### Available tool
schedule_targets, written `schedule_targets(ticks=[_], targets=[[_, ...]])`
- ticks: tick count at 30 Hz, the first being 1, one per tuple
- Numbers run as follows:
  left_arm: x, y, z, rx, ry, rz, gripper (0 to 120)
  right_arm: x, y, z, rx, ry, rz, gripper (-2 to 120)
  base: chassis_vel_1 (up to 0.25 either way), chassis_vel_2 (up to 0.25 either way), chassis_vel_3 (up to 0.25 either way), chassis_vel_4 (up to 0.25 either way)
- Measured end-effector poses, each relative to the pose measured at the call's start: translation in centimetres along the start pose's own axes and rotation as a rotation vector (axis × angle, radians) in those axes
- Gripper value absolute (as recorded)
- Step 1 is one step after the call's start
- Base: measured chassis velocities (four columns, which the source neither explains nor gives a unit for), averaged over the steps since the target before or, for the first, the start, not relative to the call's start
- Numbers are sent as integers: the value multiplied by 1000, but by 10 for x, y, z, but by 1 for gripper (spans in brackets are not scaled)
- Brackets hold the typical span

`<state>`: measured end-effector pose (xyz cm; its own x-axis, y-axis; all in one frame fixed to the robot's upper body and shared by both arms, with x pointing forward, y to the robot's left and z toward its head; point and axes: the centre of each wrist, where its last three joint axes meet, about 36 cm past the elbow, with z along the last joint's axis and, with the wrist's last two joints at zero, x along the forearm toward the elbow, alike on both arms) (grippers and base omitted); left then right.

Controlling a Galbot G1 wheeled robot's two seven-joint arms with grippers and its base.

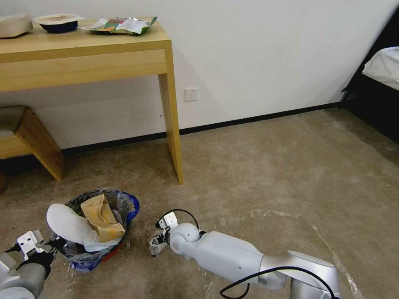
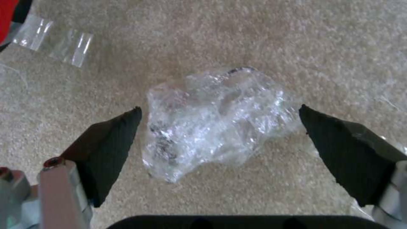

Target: Pick up the trash bin and place the garbage on the floor into it.

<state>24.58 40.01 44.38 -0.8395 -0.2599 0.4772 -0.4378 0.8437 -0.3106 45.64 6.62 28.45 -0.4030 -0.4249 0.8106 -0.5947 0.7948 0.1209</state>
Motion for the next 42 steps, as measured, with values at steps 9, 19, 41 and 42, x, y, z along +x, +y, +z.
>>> schedule_targets(ticks=[9, 19, 41, 42], targets=[[-2, -1, 1, 6, -2, 4, 1, -7, 4, 1, 8, 3, -12, 86, 0, 0, 0, 0], [-1, -2, 1, 6, -4, 7, 1, -16, 8, 7, 20, 16, -10, 86, 0, 0, 0, 0], [-3, -5, 3, 6, 1, 14, 1, -39, 7, 13, 35, 7, -15, 85, 0, 0, 0, 0], [-3, -5, 3, 6, 1, 14, 1, -39, 8, 12, 36, 6, -18, 85, 0, 0, 0, 0]])
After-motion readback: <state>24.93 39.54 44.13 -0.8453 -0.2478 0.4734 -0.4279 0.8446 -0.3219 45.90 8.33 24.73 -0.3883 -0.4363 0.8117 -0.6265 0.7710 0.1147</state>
